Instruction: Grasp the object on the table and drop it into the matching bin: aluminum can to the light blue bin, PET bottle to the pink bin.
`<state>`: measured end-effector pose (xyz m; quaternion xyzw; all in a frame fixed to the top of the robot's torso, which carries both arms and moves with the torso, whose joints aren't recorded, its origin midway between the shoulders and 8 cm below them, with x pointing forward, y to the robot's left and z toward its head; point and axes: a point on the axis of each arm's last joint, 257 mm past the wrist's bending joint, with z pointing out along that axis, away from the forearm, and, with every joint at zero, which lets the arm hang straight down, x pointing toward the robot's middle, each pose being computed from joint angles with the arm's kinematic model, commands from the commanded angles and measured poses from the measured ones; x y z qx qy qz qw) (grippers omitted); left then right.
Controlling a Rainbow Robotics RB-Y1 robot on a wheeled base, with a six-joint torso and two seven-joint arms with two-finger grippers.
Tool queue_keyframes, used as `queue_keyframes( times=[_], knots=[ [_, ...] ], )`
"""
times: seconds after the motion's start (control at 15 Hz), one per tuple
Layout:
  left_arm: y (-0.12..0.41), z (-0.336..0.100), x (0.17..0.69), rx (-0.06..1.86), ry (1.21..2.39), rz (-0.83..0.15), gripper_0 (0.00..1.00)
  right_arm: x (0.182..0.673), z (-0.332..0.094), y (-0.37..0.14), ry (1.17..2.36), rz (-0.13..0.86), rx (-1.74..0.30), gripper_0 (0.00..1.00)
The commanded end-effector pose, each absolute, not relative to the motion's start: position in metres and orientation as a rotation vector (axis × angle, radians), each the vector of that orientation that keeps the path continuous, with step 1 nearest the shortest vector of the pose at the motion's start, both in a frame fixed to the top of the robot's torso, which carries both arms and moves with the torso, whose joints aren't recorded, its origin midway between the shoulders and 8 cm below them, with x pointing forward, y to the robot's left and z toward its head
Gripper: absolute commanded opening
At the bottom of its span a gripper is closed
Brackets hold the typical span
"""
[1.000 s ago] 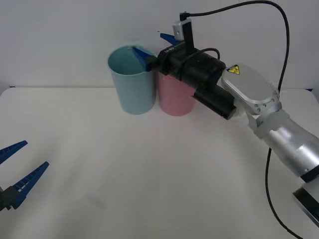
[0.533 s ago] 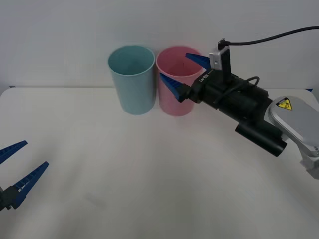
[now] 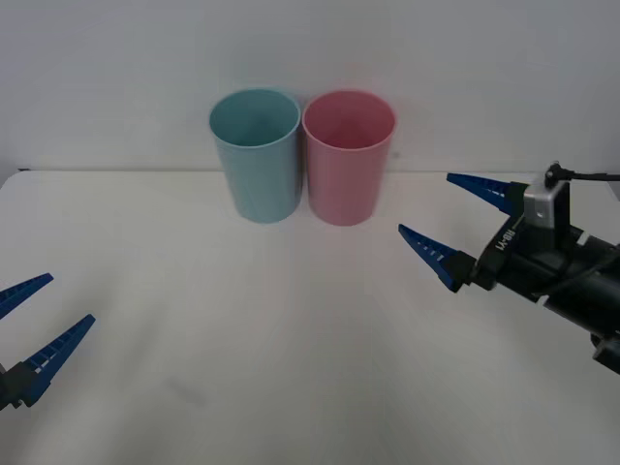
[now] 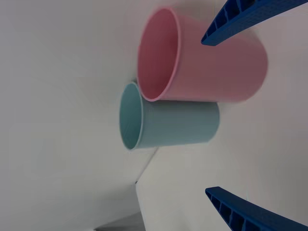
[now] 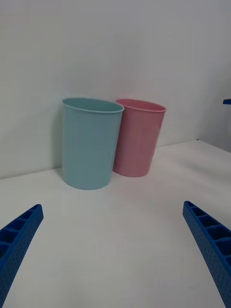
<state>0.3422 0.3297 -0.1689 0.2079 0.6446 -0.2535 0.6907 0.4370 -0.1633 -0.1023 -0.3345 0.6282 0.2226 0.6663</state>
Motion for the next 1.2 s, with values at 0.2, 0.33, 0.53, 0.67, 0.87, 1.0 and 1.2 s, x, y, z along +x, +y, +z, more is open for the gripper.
queue_keyframes(
  times=[0.2,0.33,0.53,0.67,0.87,1.0,1.2],
  knots=[
    [0.330,-0.169,0.342,0.465,1.441,-0.567,1.00,0.392,-0.126,-0.231,1.483,0.454,-0.760,1.00],
    [0.330,-0.169,0.342,0.465,1.441,-0.567,1.00,0.377,-0.135,-0.250,1.503,0.431,-0.755,1.00],
    [0.330,-0.169,0.342,0.465,1.441,-0.567,1.00,0.358,-0.144,-0.267,1.520,0.424,-0.733,1.00],
    [0.330,-0.169,0.342,0.465,1.441,-0.567,1.00,0.348,-0.148,-0.276,1.533,0.424,-0.709,1.00],
    [0.330,-0.169,0.342,0.465,1.441,-0.567,1.00,0.339,-0.156,-0.289,1.561,0.408,-0.666,1.00],
    [0.330,-0.169,0.342,0.465,1.441,-0.567,1.00,0.336,-0.158,-0.296,1.573,0.398,-0.647,1.00],
    [0.330,-0.169,0.342,0.465,1.441,-0.567,1.00,0.336,-0.167,-0.304,1.587,0.413,-0.626,1.00]
  ],
)
